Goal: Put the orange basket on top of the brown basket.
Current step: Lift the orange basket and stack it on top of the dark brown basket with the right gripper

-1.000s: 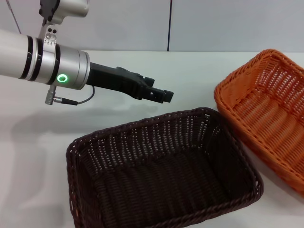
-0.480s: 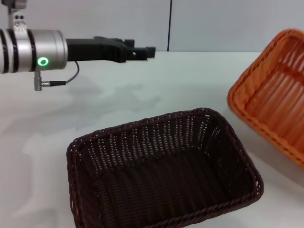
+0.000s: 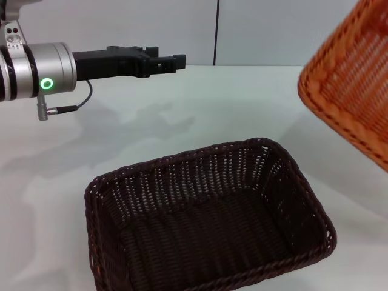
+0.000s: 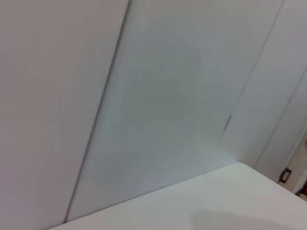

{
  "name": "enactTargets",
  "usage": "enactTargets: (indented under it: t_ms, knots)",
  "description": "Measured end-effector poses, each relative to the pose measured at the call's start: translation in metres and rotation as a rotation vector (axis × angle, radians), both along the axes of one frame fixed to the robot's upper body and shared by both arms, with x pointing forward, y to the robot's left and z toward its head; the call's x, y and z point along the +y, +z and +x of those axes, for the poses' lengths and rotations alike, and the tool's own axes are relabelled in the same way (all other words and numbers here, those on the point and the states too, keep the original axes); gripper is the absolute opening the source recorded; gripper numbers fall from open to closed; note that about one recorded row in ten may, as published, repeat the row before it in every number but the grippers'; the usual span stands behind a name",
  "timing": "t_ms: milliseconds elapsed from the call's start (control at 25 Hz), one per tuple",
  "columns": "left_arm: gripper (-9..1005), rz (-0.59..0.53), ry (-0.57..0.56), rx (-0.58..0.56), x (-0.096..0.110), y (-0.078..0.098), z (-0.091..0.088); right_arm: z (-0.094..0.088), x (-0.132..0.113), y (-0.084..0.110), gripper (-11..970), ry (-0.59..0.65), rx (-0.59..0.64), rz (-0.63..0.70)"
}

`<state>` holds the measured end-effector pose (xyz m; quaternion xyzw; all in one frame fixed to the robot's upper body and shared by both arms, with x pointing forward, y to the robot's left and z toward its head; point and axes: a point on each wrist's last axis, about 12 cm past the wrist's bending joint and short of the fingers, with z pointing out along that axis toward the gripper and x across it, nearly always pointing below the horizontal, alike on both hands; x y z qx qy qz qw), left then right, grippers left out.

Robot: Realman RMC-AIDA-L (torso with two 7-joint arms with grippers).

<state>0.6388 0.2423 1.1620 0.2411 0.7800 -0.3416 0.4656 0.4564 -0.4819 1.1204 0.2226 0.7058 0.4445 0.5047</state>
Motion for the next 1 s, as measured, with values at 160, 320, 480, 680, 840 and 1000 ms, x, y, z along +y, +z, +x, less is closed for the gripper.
enactTargets:
  t_ms: [160, 320, 480, 680, 840, 1000]
  knots:
    - [824, -0.002, 0.029, -0.012, 0.004, -0.001, 0.001, 0.010, 0.012, 0.021, 366, 0.124, -0.090, 0.001]
    - [824, -0.021, 0.063, -0.036, 0.008, -0.001, 0.002, 0.023, 0.029, 0.043, 365, 0.303, -0.163, -0.010]
    - [824, -0.103, 0.139, -0.094, 0.020, -0.002, -0.001, 0.031, 0.040, 0.051, 365, 0.394, -0.178, -0.031]
    - [824, -0.169, 0.182, -0.127, 0.028, -0.003, -0.004, 0.052, 0.065, 0.059, 364, 0.547, -0.170, -0.087]
    - [824, -0.184, 0.193, -0.107, 0.030, -0.010, -0.007, 0.074, 0.090, 0.068, 364, 0.681, -0.179, -0.145]
    - [824, -0.187, 0.191, -0.090, 0.028, -0.016, -0.008, 0.094, 0.114, 0.075, 364, 0.789, -0.183, -0.186]
